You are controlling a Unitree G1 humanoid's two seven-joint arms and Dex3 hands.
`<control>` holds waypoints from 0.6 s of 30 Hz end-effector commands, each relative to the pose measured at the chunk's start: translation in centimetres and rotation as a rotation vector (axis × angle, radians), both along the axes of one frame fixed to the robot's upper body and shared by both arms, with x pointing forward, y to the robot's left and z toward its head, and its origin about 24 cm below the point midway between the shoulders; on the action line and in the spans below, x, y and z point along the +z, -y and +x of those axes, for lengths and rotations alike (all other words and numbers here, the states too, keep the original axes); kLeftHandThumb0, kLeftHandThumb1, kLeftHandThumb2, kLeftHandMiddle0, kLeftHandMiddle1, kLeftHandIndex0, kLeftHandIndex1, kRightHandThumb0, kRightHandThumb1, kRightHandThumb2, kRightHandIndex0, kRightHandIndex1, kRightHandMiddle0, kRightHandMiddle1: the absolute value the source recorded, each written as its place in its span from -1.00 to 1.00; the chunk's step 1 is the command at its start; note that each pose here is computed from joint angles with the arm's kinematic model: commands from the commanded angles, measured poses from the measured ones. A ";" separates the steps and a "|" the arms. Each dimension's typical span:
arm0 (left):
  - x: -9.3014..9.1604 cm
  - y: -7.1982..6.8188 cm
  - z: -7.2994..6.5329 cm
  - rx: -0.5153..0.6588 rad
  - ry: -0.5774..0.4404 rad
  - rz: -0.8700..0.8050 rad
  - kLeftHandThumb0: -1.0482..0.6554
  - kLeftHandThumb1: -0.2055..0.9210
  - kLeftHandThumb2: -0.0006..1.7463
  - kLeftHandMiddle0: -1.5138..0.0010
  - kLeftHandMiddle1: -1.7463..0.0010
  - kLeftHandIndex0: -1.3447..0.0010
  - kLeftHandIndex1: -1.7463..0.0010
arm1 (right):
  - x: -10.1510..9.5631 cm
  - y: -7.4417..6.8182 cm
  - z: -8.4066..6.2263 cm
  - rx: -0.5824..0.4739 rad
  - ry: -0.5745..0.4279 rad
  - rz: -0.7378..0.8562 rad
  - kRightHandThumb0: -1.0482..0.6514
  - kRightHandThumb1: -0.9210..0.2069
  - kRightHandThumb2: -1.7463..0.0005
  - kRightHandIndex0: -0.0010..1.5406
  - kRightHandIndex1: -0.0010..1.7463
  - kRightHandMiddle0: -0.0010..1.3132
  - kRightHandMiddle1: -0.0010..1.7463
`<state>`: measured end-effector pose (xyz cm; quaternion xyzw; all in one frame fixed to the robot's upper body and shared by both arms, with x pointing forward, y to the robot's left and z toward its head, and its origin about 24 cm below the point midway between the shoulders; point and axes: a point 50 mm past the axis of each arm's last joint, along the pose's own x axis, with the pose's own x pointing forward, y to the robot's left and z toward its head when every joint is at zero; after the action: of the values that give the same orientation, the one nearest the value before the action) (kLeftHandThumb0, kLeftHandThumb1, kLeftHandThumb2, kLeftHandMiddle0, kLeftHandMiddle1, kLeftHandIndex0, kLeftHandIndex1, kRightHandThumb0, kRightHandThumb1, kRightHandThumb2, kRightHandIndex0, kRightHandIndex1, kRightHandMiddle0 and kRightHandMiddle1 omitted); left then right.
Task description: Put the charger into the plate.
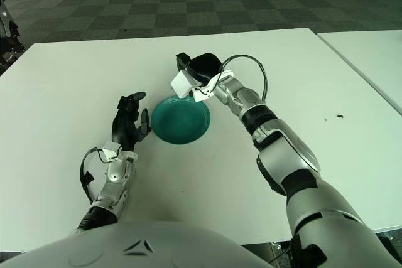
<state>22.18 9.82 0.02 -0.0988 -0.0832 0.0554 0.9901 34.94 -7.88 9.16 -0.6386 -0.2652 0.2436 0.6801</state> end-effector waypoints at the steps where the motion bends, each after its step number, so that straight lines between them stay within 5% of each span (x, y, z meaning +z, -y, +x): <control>1: -3.3 2.7 -3.3 0.033 -0.195 -0.141 -0.62 1.00 0.01 0.63 0.99 0.62 -0.22 | -0.1 0.6 -1.0 0.010 -0.006 0.003 -0.29 -0.12 -0.35 0.57 1.00 -0.20 1.00; 10: -3.2 2.7 -3.3 0.026 -0.184 -0.128 -0.63 1.00 0.02 0.62 0.99 0.60 -0.27 | -0.2 0.8 -2.9 0.049 0.005 -0.030 -0.29 -0.15 -0.33 0.55 1.00 -0.22 1.00; 18: -3.2 2.6 -3.3 0.017 -0.180 -0.100 -0.65 1.00 0.05 0.66 1.00 0.81 -0.11 | -0.9 0.9 -3.7 0.070 -0.023 -0.025 -0.29 -0.11 -0.36 0.56 1.00 -0.19 1.00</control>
<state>22.10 9.70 0.03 -0.0925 -0.0863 0.0505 0.9907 31.16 -8.57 7.88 -0.6363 -0.2730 0.2842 0.6632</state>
